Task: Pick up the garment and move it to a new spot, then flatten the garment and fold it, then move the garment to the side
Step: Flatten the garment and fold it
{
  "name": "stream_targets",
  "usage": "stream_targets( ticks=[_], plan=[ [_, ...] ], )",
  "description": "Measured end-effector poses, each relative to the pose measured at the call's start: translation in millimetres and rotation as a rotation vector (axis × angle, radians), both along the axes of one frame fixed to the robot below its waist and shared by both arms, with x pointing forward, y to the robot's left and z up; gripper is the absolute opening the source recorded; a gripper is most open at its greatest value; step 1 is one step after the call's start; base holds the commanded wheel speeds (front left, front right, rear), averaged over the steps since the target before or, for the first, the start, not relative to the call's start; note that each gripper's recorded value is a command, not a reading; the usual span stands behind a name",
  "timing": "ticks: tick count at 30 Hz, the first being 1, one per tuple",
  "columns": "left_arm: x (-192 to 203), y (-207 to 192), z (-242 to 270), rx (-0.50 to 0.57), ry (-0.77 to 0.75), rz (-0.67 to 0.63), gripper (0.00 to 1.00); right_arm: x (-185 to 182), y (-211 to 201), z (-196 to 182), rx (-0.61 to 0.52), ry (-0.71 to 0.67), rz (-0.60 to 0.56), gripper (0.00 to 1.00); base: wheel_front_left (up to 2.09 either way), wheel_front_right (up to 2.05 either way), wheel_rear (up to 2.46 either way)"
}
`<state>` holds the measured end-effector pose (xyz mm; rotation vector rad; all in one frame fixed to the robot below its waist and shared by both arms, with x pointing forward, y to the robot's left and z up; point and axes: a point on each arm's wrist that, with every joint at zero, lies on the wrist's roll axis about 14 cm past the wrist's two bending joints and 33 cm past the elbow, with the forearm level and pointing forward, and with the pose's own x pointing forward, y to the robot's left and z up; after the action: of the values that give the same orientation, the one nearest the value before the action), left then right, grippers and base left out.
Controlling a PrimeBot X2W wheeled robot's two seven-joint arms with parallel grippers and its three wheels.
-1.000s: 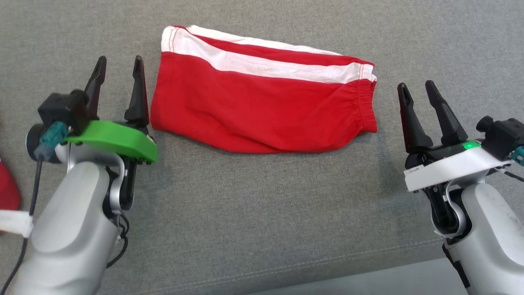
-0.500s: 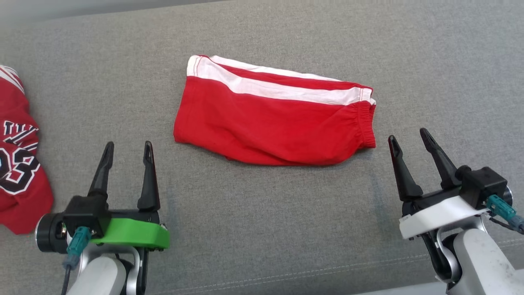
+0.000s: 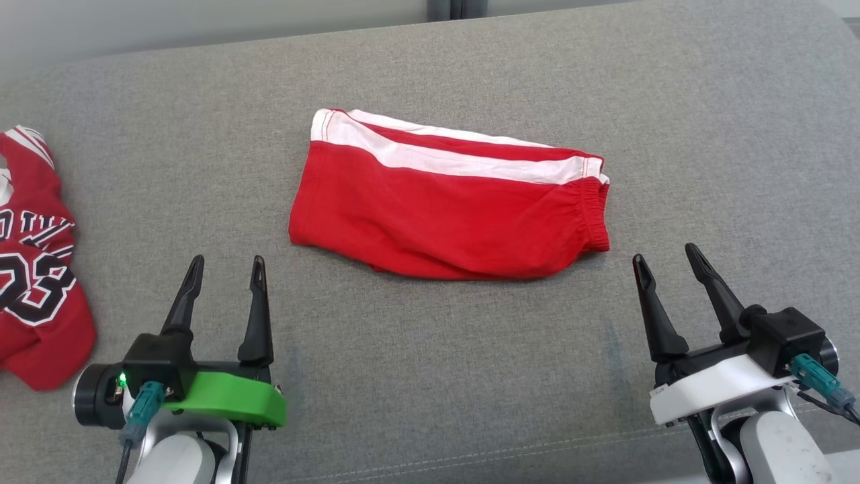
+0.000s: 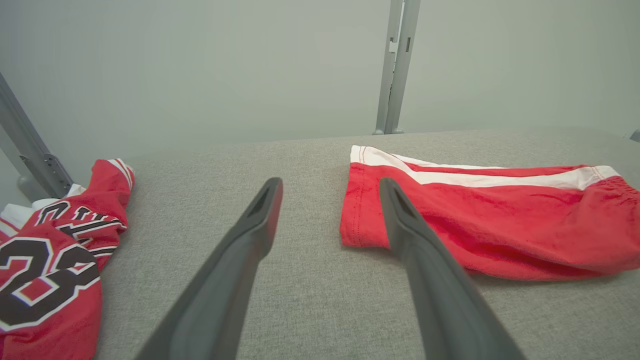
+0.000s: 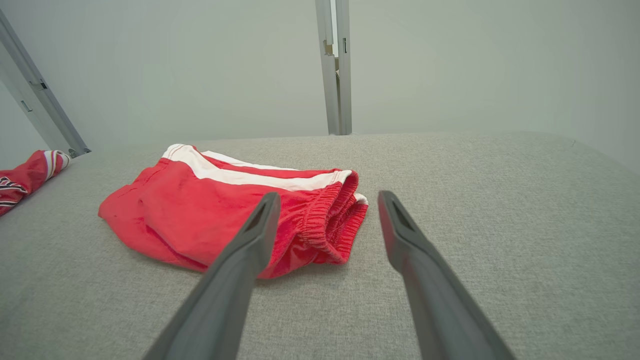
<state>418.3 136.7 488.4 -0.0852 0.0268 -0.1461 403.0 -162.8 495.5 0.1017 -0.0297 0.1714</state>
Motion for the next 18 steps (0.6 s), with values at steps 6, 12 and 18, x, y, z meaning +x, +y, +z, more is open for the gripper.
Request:
stream_targets(
  ticks=[6,12,18],
  plan=[
    [19.8,-22.5,-3.0,-0.007,0.035,-0.098,1.0,2.7,-1.4,-3.5,0.007,0.011,-0.008,1.0,0.0,0.0,0.0],
    [52.1,-48.5,-24.5,-0.037,0.147,-0.212,1.0,6.8,-3.7,-12.2,0.026,0.031,-0.028,1.0,0.0,0.0,0.0],
    [81.0,-59.4,-63.4,-0.035,0.289,-0.264,1.0,9.8,-11.6,-25.6,0.033,0.059,-0.059,1.0,0.0,0.0,0.0]
  ],
)
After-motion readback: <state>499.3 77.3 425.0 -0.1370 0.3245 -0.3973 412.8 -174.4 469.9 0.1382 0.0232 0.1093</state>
